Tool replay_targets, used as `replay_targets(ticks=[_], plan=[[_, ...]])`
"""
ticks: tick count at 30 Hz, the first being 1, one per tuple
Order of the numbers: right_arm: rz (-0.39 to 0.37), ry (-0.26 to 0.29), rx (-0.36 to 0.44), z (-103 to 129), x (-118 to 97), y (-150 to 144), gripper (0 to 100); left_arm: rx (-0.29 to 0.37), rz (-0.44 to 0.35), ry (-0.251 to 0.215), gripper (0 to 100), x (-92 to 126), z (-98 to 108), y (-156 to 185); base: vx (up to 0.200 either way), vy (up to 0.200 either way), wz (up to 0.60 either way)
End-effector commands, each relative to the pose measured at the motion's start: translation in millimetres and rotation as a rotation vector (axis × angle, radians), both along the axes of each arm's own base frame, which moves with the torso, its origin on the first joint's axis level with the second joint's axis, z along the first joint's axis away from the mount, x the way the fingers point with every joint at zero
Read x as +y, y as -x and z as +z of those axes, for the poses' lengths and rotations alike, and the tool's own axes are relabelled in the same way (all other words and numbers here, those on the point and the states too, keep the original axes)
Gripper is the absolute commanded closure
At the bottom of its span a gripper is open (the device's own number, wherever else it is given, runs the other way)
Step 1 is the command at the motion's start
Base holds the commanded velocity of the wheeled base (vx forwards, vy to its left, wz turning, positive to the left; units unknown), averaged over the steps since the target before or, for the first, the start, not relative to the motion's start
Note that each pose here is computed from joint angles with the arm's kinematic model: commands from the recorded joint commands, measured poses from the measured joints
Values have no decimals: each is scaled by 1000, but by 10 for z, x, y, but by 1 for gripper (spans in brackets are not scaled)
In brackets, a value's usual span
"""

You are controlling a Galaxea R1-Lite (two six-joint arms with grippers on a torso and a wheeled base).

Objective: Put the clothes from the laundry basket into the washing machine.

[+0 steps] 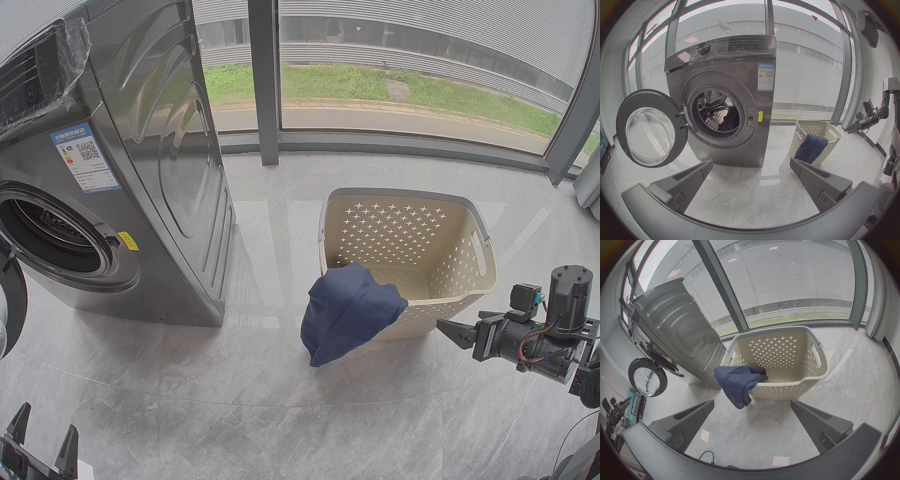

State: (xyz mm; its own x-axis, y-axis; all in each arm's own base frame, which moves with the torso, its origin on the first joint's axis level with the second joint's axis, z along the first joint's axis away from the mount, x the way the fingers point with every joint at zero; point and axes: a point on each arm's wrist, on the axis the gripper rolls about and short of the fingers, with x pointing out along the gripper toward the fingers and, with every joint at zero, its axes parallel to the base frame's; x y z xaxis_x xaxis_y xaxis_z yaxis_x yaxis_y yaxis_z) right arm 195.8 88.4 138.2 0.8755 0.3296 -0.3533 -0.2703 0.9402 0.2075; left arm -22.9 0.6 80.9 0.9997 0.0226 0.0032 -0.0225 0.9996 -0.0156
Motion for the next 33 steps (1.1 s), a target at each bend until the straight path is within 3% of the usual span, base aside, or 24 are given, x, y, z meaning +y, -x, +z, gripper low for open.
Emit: replay_targets(ticks=[1,9,15,19,25,33], plan=[[9,18,39,-115,86,-121,0,6,0,4,0,0,-51,-5,0,0,0],[46,39,98,-286,219,-192,0,6,0,1,0,0,-51,-5,0,0,0],[77,-5,116,-426,403,-241,0,6,0,4,0,0,-51,-5,0,0,0],[102,7,140,-562,519,-280,0,6,0,6,0,0,-51,-5,0,0,0],[67,17,113,-671,593,-406,0,6,0,4,0,0,-51,-5,0,0,0],[73,35,147,-793,632,-420,0,6,2,4,0,0,-51,-5,150,0,0]])
